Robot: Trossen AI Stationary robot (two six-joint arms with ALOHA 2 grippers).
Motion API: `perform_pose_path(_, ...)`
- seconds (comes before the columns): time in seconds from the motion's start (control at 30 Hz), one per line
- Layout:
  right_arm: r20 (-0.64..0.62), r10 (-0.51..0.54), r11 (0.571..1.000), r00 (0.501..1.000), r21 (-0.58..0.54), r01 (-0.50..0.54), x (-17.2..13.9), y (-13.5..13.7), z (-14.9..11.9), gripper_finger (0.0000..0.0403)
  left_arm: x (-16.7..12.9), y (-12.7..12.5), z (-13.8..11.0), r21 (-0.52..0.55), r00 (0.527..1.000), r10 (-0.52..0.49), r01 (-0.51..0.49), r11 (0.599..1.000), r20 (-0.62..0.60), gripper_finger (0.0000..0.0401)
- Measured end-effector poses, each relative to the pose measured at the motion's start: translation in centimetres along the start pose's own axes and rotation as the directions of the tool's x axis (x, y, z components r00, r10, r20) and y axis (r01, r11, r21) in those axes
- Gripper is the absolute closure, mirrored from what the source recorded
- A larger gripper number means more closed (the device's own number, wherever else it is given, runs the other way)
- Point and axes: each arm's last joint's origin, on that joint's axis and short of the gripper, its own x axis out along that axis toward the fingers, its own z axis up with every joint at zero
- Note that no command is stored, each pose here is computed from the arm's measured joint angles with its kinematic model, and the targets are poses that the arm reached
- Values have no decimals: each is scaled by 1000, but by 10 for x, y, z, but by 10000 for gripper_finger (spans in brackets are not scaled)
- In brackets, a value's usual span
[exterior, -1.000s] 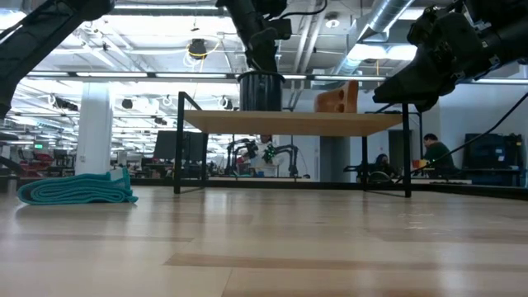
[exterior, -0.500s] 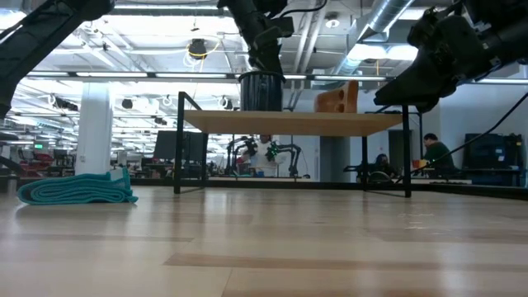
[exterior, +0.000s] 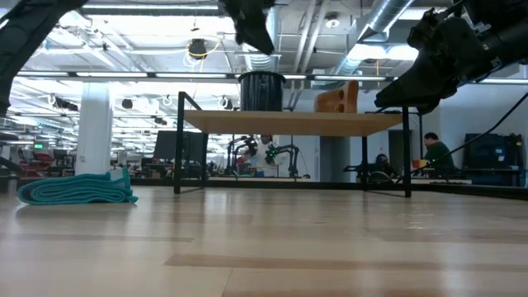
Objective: Stack small to large cups/mugs on shelf
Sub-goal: Put the black mug on the shelf
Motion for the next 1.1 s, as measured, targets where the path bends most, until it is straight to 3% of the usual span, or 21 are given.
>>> perform_pose_path(0.17,0,0,1000,1000,0,0,0,0,0,269,-45,8,-1,-64,996,26,-20,998,86,275)
perform_pose_path(0.33,0,0,1000,1000,0,0,0,0,0,269,-71,5,-2,-69,991,39,-31,997,126,275)
perform_pose_path(0.5,0,0,1000,1000,0,0,0,0,0,269,-80,3,-5,-79,992,35,-26,997,118,275)
perform_pose_path(0.7,-15,-3,1000,1000,-5,3,0,0,-1,269,-65,4,-15,-120,983,31,-9,993,179,275)
perform_pose_path(0.9,-15,-3,1000,1000,-5,3,0,0,-2,269,-73,-4,-61,-155,959,86,-45,987,270,275)
perform_pose_path(1.1,-14,-3,1000,1000,-6,3,0,0,-1,269,-87,-32,-118,-158,880,95,-24,987,464,275)
